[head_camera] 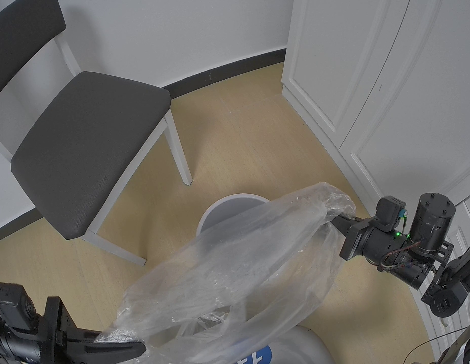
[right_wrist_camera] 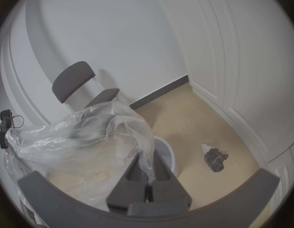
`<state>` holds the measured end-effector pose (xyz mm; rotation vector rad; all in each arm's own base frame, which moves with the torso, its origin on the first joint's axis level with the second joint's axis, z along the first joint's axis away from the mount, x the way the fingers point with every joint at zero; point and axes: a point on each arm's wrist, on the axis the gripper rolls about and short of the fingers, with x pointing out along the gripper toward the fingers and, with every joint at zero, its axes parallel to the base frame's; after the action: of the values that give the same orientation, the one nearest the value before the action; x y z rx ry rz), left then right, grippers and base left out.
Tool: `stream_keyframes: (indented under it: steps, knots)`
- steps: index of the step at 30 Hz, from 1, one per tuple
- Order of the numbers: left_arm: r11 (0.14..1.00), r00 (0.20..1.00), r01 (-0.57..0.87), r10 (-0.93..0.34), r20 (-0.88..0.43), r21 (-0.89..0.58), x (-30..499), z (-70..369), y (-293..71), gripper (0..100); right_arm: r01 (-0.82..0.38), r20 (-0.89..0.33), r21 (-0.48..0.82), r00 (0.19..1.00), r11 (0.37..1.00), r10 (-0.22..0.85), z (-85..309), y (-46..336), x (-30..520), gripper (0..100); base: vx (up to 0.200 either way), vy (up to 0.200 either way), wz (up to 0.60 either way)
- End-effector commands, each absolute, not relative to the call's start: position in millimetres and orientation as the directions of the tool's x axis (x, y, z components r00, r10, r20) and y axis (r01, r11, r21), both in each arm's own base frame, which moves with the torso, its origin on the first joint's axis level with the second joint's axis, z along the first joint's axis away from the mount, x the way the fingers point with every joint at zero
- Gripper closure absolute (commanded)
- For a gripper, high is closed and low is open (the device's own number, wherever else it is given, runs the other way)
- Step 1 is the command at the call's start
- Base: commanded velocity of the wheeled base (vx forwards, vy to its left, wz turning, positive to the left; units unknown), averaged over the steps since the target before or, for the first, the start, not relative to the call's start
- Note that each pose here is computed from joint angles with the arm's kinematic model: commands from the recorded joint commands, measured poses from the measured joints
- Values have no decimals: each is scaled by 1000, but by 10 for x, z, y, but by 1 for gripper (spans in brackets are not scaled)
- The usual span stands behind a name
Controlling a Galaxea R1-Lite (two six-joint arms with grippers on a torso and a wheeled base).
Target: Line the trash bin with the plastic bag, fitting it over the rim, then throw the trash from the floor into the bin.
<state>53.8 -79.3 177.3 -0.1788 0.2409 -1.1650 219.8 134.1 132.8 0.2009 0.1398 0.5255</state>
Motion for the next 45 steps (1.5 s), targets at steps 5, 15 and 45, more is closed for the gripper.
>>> stream_keyframes:
  steps: [5, 15, 45]
  knots:
    - [469, 434, 848, -882, -185, -248, 628, 1772, -790, 100, -436, -66, 222, 886, 872, 459, 1542, 1303, 2193, 100, 0, 0, 0]
    - [582, 505, 799, -786, -356, -153, 710, 1661, -811, 100, -413, -129, 244, 883, 877, 452, 1895, 1238, 1976, 100, 0, 0, 0]
    - [840, 770, 540, -463, -438, 60, 995, 1575, -764, 100, -461, -215, 21, 865, 887, 454, 1678, 1194, 1616, 100, 0, 0, 0]
